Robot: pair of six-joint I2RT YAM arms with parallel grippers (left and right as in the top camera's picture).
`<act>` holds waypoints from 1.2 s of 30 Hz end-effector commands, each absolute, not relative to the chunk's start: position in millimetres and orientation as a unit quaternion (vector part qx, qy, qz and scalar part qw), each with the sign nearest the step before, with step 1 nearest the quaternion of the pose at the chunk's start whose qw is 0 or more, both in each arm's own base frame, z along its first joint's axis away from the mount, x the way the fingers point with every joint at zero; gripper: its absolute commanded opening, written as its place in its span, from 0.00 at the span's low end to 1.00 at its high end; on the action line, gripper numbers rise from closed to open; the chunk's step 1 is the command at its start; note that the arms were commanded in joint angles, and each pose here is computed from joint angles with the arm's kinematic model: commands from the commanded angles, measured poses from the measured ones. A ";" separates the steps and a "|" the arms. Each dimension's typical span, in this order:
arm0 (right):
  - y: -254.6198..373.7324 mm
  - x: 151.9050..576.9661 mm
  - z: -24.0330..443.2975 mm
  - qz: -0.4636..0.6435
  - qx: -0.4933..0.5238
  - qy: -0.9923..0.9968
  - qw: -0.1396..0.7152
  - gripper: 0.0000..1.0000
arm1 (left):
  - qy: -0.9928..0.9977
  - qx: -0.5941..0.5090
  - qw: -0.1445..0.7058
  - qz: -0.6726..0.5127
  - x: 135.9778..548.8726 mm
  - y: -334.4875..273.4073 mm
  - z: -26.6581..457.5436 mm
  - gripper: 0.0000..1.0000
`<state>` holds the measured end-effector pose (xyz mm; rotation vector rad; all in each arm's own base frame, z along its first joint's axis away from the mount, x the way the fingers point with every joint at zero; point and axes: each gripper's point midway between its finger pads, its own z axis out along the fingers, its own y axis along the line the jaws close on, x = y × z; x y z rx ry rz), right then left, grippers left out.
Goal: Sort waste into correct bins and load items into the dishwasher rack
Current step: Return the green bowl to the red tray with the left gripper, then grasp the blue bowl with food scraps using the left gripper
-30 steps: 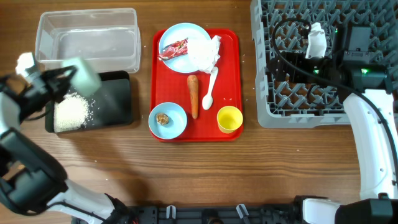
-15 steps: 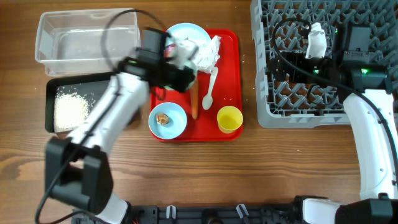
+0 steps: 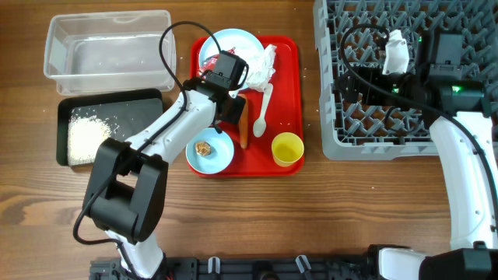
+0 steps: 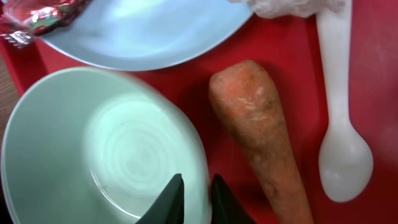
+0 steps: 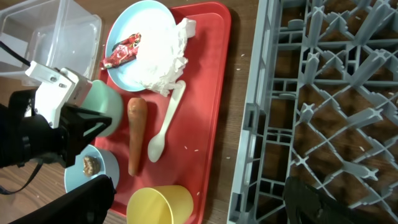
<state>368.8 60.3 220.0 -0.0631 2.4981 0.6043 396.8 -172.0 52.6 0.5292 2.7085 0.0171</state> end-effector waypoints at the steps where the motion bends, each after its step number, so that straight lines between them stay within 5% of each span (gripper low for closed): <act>1: 60.1 373.2 221.7 0.221 -0.021 0.933 0.283 0.90 | 0.966 0.183 0.183 -0.006 397.0 -176.4 49.0 0.33; 5: 60.1 373.6 222.0 0.221 -0.022 0.933 0.284 0.91 | 0.967 0.188 0.170 -0.029 389.2 -182.9 88.6 0.64; 9: 60.0 373.9 222.2 0.221 -0.022 0.933 0.285 0.91 | 0.970 0.189 0.134 -0.073 368.0 -192.2 115.8 0.75; 19: 60.2 373.8 222.2 0.221 -0.022 0.933 0.285 0.91 | 0.985 0.139 -0.041 -0.096 281.3 -190.6 60.7 0.58; 32: 60.1 373.3 221.8 0.221 -0.021 0.933 0.283 0.91 | 0.989 0.121 -0.018 -0.089 278.0 -188.3 18.7 0.05; 36: 60.2 373.4 221.9 0.221 -0.022 0.933 0.283 0.91 | 0.988 0.120 -0.015 -0.096 279.4 -191.6 20.4 0.04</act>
